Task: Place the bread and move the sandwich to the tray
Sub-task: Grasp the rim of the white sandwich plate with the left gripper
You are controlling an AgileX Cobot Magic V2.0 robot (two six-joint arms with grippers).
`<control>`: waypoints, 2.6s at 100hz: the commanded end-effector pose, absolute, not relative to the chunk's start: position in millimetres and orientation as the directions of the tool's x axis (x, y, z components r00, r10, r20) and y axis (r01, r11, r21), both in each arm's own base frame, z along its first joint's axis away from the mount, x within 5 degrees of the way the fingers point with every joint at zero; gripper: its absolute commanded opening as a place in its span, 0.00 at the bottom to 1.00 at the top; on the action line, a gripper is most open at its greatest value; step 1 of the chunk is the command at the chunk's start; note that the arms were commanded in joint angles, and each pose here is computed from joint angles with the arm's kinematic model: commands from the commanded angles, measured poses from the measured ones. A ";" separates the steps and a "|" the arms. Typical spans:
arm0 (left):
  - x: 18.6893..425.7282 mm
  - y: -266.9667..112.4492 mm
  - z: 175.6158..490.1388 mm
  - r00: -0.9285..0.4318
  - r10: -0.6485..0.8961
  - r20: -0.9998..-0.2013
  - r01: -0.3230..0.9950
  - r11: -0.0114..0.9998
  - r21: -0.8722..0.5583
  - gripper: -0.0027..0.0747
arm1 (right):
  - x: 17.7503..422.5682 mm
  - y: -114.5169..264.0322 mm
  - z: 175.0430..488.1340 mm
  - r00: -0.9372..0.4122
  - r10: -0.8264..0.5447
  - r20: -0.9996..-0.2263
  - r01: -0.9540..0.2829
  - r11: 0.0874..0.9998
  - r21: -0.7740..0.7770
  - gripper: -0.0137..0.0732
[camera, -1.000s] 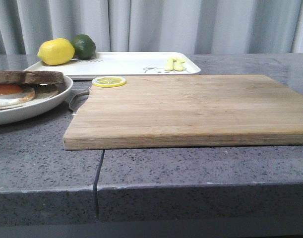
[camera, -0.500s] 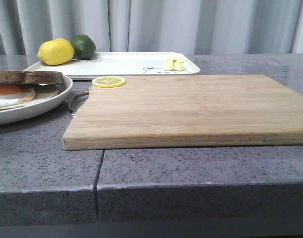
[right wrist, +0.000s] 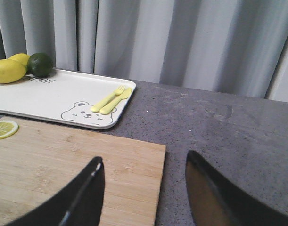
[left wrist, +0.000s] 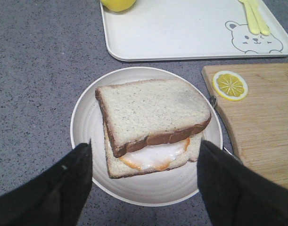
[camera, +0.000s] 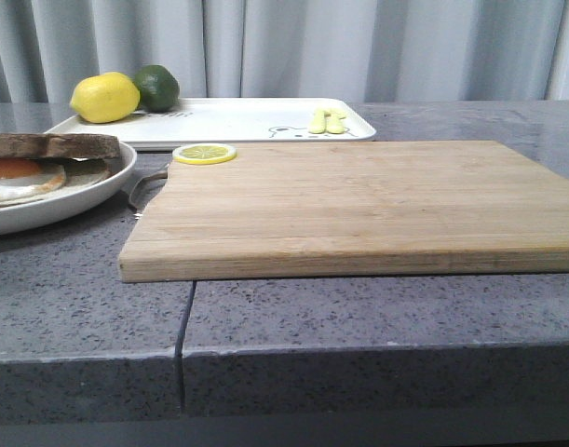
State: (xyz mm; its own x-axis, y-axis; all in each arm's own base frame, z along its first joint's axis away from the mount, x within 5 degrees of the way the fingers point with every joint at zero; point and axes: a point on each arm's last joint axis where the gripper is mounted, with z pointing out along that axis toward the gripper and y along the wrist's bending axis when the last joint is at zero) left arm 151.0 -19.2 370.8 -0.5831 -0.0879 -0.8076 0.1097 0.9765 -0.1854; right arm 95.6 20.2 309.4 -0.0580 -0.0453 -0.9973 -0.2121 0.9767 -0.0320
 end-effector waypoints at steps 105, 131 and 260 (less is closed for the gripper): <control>153.1 -19.3 386.9 -0.503 -0.120 -0.856 0.113 0.973 -0.203 0.60 | 95.4 15.7 325.2 0.067 -0.028 -0.997 -0.160 0.986 -0.039 0.62; 152.4 -19.5 386.9 -0.505 -0.120 -0.855 0.115 0.972 -0.204 0.60 | 95.4 15.6 325.3 0.068 -0.028 -0.997 -0.160 0.986 -0.039 0.62; 224.0 8.4 341.9 -0.622 -0.268 -0.736 -0.116 0.961 -0.252 0.44 | 95.4 15.8 324.7 0.062 -0.029 -0.998 -0.162 0.986 -0.039 0.62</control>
